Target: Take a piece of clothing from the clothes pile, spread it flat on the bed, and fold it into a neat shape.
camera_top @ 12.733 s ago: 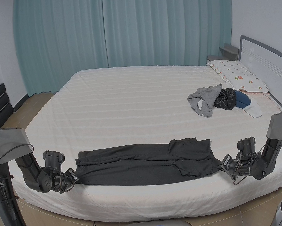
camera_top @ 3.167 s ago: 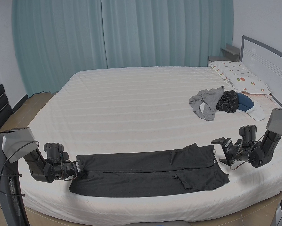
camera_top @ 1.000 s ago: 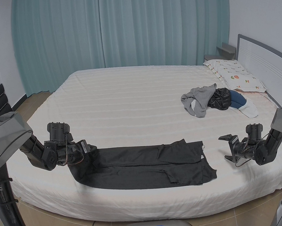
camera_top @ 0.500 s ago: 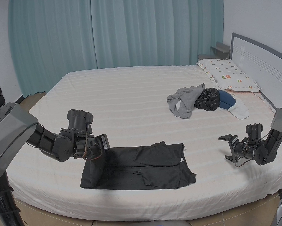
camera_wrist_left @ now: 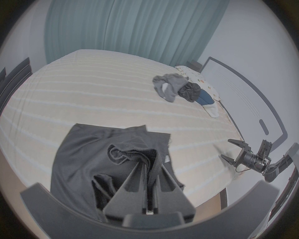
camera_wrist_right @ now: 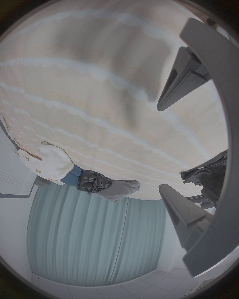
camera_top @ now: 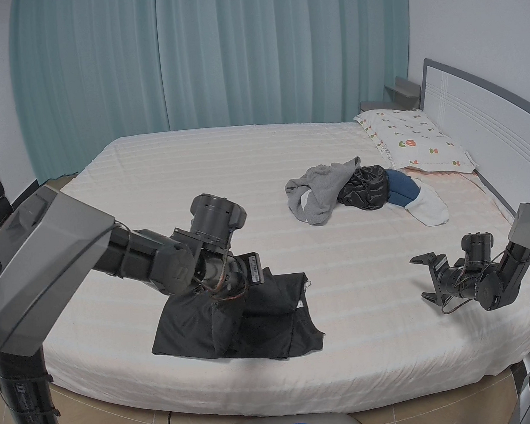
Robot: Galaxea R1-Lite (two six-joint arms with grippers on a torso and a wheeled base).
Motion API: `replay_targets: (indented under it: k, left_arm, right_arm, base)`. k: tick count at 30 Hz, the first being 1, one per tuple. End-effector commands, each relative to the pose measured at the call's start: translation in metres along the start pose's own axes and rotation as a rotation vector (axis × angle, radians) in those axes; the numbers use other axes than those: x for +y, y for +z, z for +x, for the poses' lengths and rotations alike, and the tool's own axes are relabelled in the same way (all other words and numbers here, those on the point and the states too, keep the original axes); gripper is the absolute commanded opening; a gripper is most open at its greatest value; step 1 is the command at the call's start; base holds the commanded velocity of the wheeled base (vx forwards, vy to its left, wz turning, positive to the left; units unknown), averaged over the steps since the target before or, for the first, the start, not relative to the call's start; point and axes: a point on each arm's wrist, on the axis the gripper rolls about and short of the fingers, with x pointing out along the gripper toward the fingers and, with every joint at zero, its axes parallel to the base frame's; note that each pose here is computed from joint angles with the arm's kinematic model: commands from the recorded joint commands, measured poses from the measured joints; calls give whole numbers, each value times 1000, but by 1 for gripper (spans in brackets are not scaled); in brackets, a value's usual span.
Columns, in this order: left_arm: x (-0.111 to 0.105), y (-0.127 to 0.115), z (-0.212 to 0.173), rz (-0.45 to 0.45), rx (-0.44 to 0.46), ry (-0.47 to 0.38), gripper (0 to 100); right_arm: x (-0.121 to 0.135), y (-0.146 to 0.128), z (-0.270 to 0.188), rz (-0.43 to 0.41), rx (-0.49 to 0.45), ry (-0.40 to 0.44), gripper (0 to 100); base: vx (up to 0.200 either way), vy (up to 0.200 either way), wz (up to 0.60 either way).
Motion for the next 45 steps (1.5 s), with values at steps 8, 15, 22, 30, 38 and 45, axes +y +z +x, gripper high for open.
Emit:
replay_targets:
  k: [8, 15, 22, 30, 38, 45]
  left_arm:
    - [-33, -18, 39, 12, 14, 14, 0]
    - [-42, -17, 48, -32, 12, 9, 100]
    - [-40, -10, 34, -107, 17, 16, 100]
    - [3, 5, 9, -256, 19, 50, 100]
    - [52, 0, 1, -491, 26, 83, 100]
    - [101, -12, -11, -652, 87, 5, 100]
  right_arm:
    - [0, 0, 0, -2, 2, -1, 100]
    - [0, -1, 0, -3, 3, -1, 100]
    - [-1, -1, 0, -2, 4, -4, 100]
    - [-1, -1, 0, -2, 4, -4, 100]
    - [-1, -2, 0, -4, 6, -4, 100]
    - [-1, -3, 1, -10, 8, -6, 100]
  base:
    - [0, 0, 0]
    - [0, 0, 0]
    - [0, 0, 0]
    - [0, 0, 0]
    - [0, 0, 0]
    - [0, 57, 0]
